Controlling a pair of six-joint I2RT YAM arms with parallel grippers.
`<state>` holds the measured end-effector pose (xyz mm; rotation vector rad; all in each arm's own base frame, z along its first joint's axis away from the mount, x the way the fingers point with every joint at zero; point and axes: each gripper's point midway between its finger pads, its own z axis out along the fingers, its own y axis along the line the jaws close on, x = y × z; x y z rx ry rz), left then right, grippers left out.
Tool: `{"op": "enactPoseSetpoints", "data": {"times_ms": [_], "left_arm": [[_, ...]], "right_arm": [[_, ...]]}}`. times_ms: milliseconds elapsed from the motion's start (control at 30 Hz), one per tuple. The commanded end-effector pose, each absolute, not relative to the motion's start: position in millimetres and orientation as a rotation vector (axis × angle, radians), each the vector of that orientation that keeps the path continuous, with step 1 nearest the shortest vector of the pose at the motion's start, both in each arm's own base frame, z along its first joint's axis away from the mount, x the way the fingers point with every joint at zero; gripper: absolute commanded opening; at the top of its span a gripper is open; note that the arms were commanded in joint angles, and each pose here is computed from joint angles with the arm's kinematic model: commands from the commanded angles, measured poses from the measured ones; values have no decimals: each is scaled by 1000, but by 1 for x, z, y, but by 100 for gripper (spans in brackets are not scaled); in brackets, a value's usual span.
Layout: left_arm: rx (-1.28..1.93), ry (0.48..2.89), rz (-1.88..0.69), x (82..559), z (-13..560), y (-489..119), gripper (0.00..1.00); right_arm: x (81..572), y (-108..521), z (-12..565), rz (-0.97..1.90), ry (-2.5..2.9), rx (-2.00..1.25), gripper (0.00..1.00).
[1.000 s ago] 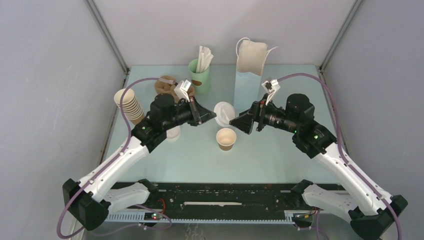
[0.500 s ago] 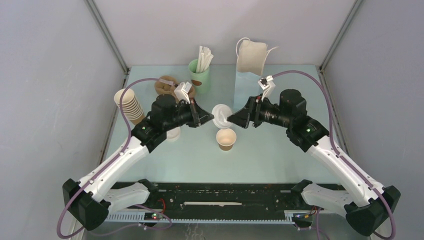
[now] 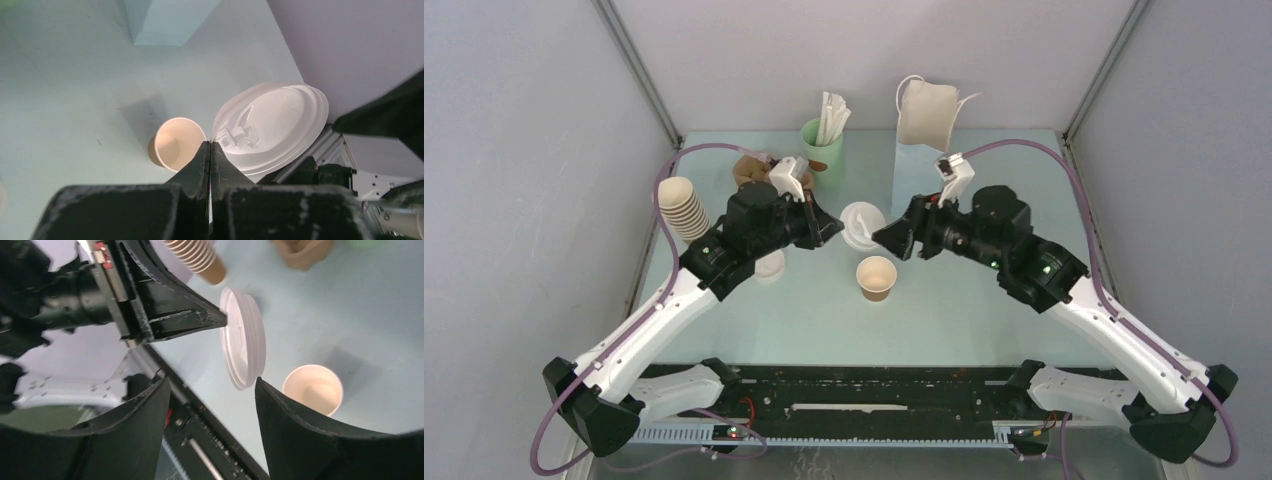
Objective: Pack the takeout coffee
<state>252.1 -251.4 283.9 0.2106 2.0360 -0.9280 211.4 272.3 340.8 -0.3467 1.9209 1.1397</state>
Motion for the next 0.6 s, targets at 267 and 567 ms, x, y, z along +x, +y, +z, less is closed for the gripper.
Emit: {"op": "enactPoseSetpoints", "data": {"times_ms": [267, 567], "left_arm": [[132, 2091, -687, 268, 291, -229, 0], [127, 2136, -653, 268, 282, -228, 0]], "right_arm": [[272, 254, 335, 297, 1913, -238, 55], [269, 289, 326, 349, 1928, -338, 49]]}}
